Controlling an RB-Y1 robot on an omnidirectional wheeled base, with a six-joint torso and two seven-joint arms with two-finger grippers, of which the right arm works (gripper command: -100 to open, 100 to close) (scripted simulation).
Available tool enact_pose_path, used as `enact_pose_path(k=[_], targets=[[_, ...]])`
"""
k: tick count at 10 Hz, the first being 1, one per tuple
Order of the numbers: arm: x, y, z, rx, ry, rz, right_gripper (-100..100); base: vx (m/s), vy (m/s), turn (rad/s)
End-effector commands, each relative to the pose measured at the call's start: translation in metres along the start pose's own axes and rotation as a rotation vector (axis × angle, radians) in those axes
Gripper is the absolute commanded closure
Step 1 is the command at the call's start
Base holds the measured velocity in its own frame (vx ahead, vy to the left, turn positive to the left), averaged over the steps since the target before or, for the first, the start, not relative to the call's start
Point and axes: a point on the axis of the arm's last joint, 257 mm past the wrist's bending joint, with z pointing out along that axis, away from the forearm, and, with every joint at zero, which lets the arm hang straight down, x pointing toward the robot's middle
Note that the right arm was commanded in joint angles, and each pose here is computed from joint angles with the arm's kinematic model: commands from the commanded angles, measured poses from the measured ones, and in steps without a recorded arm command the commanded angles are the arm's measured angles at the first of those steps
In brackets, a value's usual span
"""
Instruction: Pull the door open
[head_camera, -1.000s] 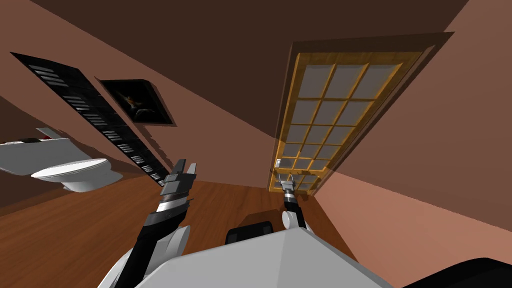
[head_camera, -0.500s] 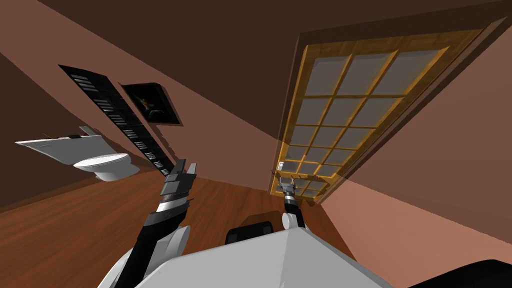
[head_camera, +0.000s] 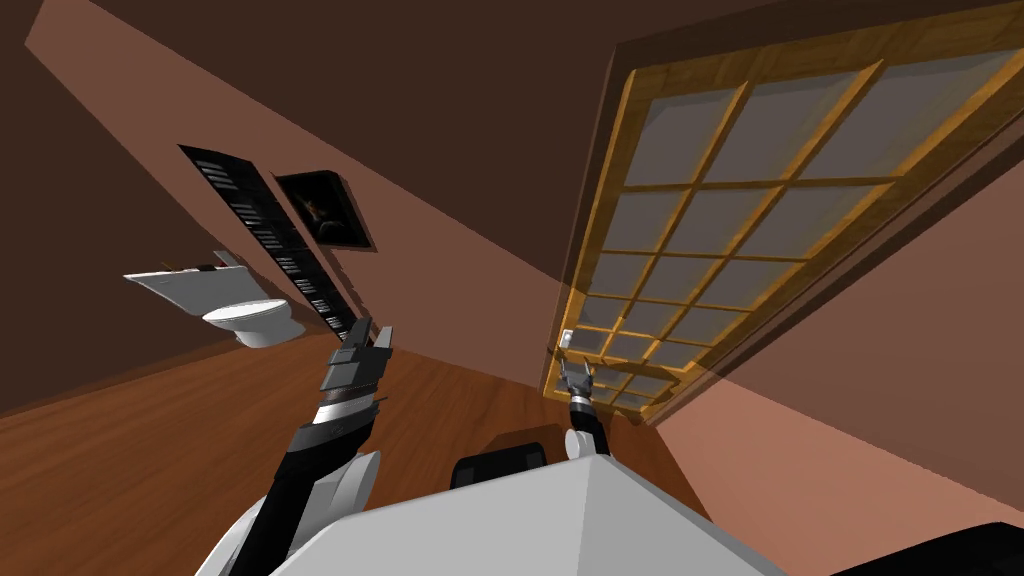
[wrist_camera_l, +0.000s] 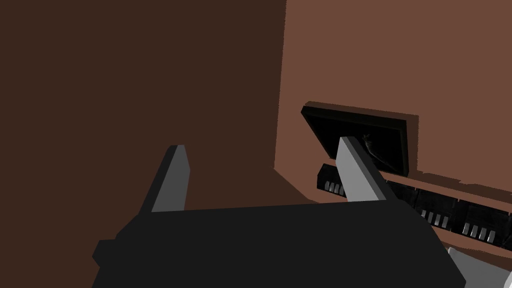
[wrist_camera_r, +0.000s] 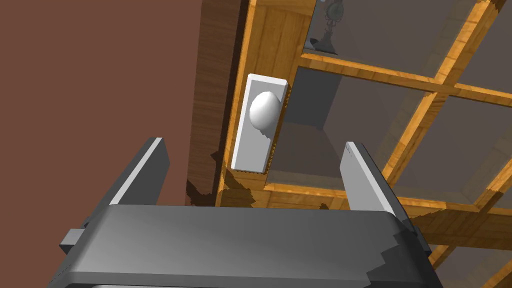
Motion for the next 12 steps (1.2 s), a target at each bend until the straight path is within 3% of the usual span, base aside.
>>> enact_pose_path(k=[1,9,11,12], targets=[[-0.014,0.003,-0.0025,-0.014,-0.033,0.045,-100,0.064,-0.103,0.216],[-0.059,0.019,-0.0160,-0.072,-0.130,0.174,-100,0.053,-0.094,0.123],[-0.059,0.019,-0.0161,-0.071,-0.130,0.172,-100,0.025,-0.050,0.028],[-0.064,0.035,-0.0176,-0.079,-0.132,0.174,-100,0.109,-0.018,0.057]])
